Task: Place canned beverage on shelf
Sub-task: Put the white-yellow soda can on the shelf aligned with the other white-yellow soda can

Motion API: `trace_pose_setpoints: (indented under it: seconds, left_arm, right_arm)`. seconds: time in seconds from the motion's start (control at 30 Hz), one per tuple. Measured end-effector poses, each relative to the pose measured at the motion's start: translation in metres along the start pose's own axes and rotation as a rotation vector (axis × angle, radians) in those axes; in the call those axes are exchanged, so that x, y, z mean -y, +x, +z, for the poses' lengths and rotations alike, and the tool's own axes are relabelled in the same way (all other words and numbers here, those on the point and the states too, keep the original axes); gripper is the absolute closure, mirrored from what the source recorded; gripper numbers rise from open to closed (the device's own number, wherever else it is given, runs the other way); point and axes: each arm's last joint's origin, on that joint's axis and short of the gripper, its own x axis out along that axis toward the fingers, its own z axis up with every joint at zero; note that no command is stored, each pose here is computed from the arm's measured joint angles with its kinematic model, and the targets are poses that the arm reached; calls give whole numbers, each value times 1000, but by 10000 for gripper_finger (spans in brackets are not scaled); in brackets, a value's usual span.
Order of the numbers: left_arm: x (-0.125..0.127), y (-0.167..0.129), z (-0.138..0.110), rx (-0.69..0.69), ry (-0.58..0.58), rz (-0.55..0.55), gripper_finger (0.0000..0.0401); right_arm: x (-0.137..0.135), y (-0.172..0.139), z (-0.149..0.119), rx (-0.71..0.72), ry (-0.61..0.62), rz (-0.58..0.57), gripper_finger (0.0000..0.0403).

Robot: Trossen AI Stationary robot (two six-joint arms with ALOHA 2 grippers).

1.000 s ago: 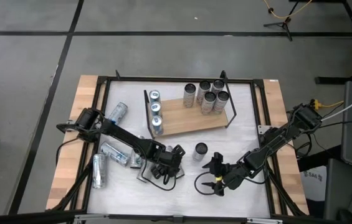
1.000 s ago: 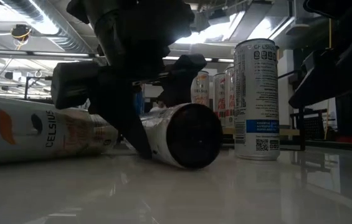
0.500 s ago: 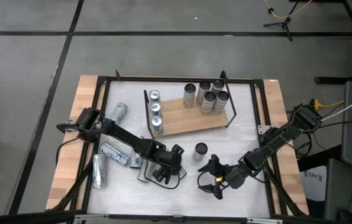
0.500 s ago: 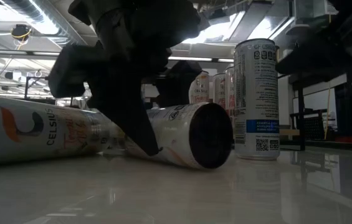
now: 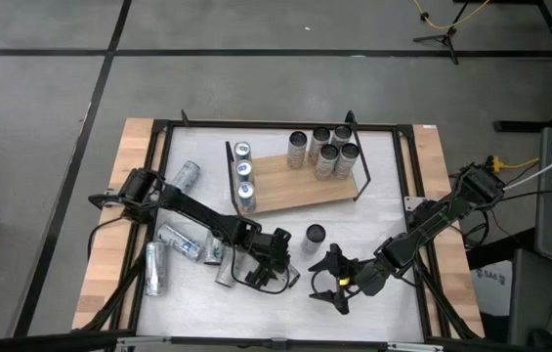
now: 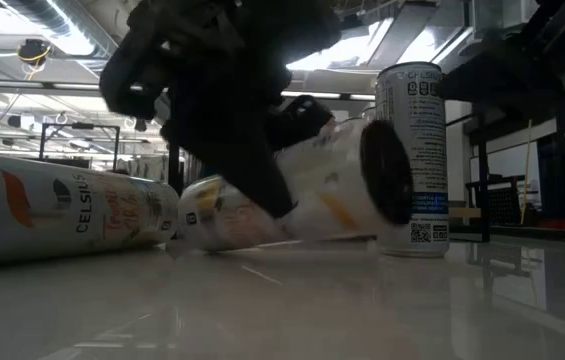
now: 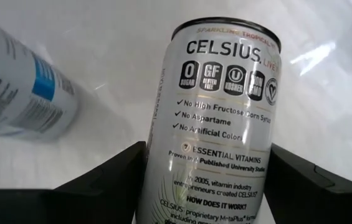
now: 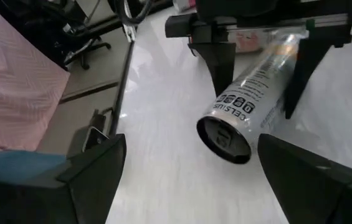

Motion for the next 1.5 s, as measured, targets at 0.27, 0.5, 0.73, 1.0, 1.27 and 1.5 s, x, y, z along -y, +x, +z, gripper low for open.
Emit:
trace_pose_setpoints:
  seconds: [0.27, 0.5, 0.73, 1.0, 1.27, 1.5]
  left_arm:
    - [-10, -3, 14, 142, -101, -76, 136]
    - [-14, -7, 26, 283, -151, -118, 136]
    - [-15, -11, 37, 398, -166, -124, 136]
    - [-17, -18, 51, 554, -195, -138, 136]
    - [-19, -24, 60, 657, -222, -140, 136]
    - [-20, -28, 65, 722, -260, -140, 136]
  right_arm:
    - [-14, -1, 17, 89, -62, 107, 45]
    - [-37, -12, 52, 128, -229, 175, 45]
    - [-53, -27, 82, 2, -393, 102, 45]
    - [-66, -51, 116, -172, -482, 6, 45]
    - [-74, -79, 148, -265, -518, -27, 45]
    - [-74, -86, 153, -299, -532, -38, 45]
